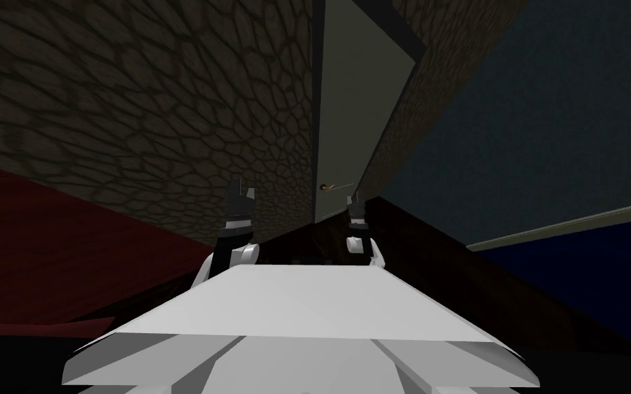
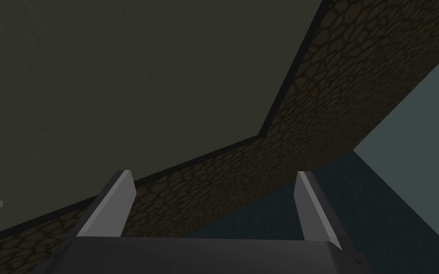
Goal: Pull the door open
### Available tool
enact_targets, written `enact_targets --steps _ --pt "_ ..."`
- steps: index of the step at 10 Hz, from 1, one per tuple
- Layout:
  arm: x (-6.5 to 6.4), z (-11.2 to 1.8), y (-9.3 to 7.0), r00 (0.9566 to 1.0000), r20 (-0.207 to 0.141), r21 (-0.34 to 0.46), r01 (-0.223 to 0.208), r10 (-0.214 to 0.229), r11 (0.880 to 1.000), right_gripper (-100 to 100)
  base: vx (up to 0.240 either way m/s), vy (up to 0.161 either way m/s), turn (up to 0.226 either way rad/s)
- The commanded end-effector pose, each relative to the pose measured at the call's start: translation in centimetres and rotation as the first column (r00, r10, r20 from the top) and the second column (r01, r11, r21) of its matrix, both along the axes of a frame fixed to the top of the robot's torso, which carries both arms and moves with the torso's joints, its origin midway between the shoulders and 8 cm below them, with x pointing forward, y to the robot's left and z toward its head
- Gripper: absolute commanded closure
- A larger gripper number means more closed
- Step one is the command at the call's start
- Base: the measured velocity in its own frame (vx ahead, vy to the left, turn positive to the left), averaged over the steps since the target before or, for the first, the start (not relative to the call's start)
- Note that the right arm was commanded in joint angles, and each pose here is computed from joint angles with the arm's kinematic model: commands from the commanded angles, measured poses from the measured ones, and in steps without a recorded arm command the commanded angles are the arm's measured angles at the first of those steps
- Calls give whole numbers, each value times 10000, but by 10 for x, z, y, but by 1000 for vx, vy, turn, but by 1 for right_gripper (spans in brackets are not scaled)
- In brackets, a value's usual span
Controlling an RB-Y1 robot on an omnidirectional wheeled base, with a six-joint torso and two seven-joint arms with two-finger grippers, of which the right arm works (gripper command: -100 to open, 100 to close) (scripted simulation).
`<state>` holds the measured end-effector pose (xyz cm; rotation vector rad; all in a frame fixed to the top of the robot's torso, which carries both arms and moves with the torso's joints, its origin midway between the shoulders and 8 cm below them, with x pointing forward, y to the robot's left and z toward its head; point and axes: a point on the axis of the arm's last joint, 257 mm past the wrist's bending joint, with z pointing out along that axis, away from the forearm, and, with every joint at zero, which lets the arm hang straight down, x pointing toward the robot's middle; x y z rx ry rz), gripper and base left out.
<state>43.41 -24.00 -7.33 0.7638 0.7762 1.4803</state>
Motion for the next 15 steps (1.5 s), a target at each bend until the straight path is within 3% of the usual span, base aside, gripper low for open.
enact_targets --steps 1,5,9,15 --pt "9 -12 0 9998 -212 -70 -29 27 10000 -100 40 -45 140" --pt "25 -39 -3 9974 -713 -187 -54 40 9998 -100 36 -45 99" --pt "40 -67 -7 9924 -1233 -308 -55 17 9995 -100 36 -47 104" --pt "60 -113 -17 9774 -2109 -492 -6 -98 9988 -100 34 -49 105"
